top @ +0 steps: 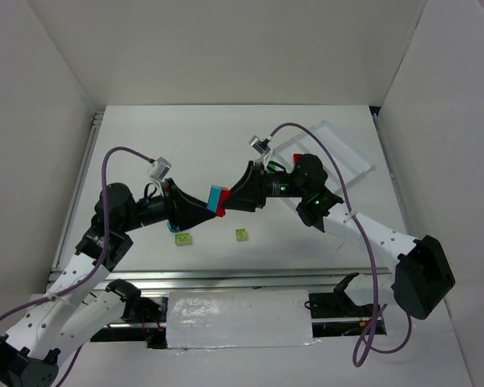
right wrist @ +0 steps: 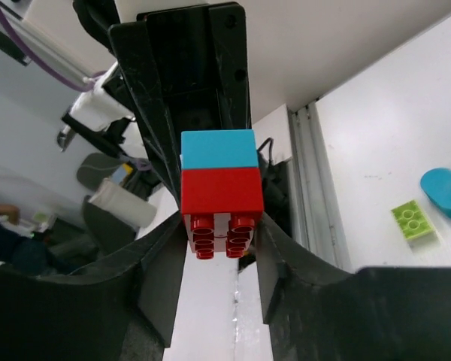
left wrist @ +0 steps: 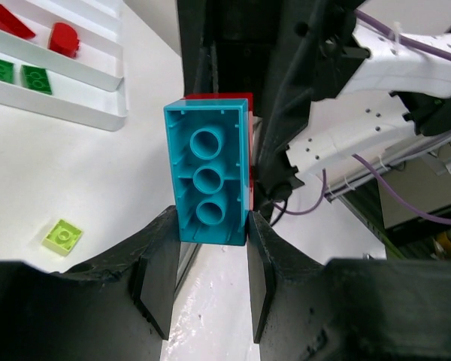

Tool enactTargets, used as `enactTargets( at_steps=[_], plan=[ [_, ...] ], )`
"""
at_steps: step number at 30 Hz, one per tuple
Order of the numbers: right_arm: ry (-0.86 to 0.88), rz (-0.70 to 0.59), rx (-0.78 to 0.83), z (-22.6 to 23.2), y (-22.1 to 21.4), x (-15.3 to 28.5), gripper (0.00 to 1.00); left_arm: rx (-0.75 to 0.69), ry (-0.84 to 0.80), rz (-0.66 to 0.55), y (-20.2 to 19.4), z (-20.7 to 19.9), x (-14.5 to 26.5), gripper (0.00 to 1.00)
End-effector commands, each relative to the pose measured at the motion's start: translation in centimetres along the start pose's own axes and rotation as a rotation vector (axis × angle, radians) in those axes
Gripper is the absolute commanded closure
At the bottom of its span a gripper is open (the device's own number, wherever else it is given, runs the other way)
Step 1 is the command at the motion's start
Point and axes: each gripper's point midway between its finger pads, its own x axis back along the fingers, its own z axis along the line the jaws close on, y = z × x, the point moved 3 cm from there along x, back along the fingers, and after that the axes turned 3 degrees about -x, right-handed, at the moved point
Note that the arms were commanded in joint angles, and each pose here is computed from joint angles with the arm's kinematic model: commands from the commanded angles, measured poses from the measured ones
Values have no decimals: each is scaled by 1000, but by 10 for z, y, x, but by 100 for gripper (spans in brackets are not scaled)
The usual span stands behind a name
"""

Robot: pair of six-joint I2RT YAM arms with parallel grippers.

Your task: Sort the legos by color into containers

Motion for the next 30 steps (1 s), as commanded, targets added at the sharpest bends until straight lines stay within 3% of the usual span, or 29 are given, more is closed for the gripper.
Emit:
enactTargets(
  at_steps=[1, 2, 3, 9, 14, 21, 24, 25, 26, 27, 30],
  plan=[
    [66, -14, 87, 19, 8, 5, 55, -66, -58, -49, 19, -17, 1, 100],
    [66, -16, 89, 19, 8, 5, 67, -67, -60, -49, 19, -18, 1, 100],
    [62, -19, 84, 18, 9, 4, 100, -65, -59, -50, 19, -17, 1, 100],
    [63, -4, 116, 11, 10, 8, 100, -69, -40, -51, 22, -19, 3, 100],
    [36, 79, 141, -24, -6, 36, 100, -104, 68, -83, 36, -20, 14, 100],
    [-68, 47, 100, -58, -8, 58, 100, -114, 113, -93, 42, -16, 14, 100],
    [-650, -197, -138, -139, 27, 102, 100, -99, 247, -90, 48, 1, 17, 100],
    [-1111, -376, -299, -184, 40, 164, 100, -79, 382, -67, 43, 20, 24, 100],
    [-1309, -418, -424, -210, 33, 196, 100, -78, 449, -61, 47, 27, 26, 100],
    [-1419, -434, -482, -214, 39, 215, 100, -75, 564, -27, 40, 44, 36, 100],
    [-1739, -502, -496, -238, 46, 273, 100, -88, 666, 11, 35, 56, 46, 100]
  ],
)
